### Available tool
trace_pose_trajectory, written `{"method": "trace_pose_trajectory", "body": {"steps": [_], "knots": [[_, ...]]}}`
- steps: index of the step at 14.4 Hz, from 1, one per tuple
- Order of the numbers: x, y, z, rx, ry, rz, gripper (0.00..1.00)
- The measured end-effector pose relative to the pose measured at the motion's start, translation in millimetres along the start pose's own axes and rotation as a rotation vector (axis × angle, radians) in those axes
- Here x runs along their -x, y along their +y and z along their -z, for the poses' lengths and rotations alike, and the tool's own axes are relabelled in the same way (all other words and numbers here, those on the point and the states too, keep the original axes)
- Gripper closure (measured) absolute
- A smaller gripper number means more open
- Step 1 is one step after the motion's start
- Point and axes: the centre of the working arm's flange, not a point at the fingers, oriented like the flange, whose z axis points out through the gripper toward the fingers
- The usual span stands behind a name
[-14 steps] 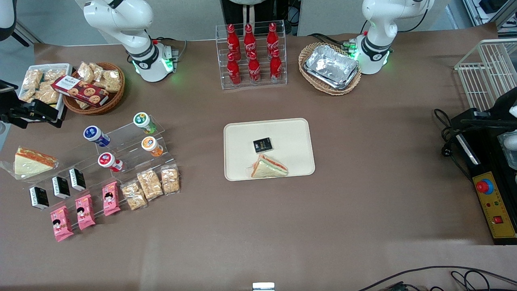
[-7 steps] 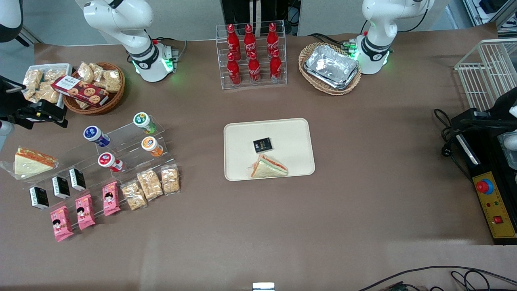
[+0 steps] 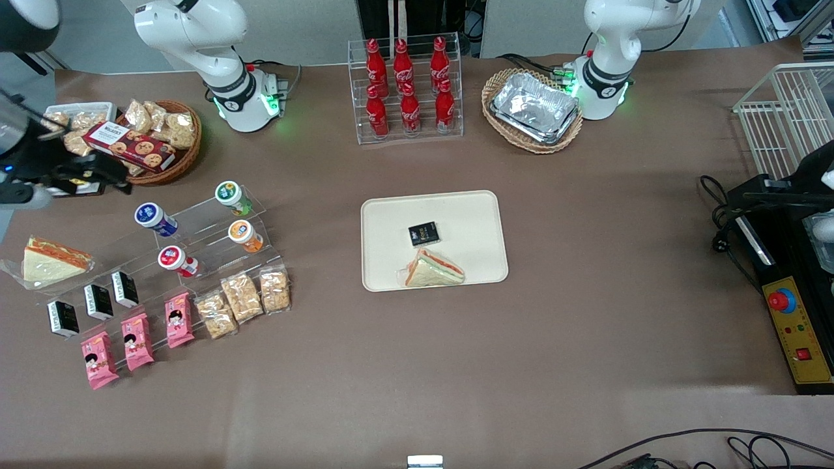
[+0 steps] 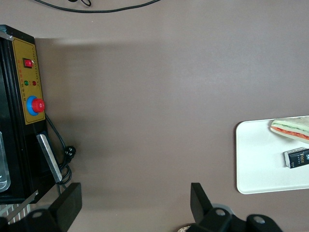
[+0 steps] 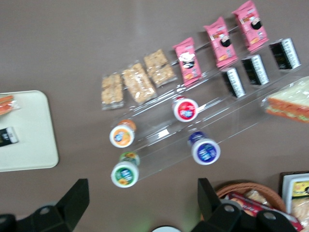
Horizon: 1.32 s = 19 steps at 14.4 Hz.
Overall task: Place green gum on tray
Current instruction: 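Move the right gripper over the acrylic rack of cups, then lower the right gripper onto the green-lidded cup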
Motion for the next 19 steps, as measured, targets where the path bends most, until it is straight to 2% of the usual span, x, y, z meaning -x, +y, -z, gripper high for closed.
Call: {"method": "trace_pose_trajectory", "body": {"steps": [5,8,10,14,19], "knots": [[53.9,-54.6,-13.3,-0.001,-0.029,-0.033,0.00],[97.6,-67.5,-32.7,-0.006,-0.013,-0.016,0.00],[113.4,-63.9,-41.7,-0.009,-0.008,-0.017,0.00],[113.1,-59.5,-59.8,-0.014,-0.005,-0.026,0.00],[106.0,-59.4,-114.8,-0.016,-0.002,-0.031,0.00]]}}
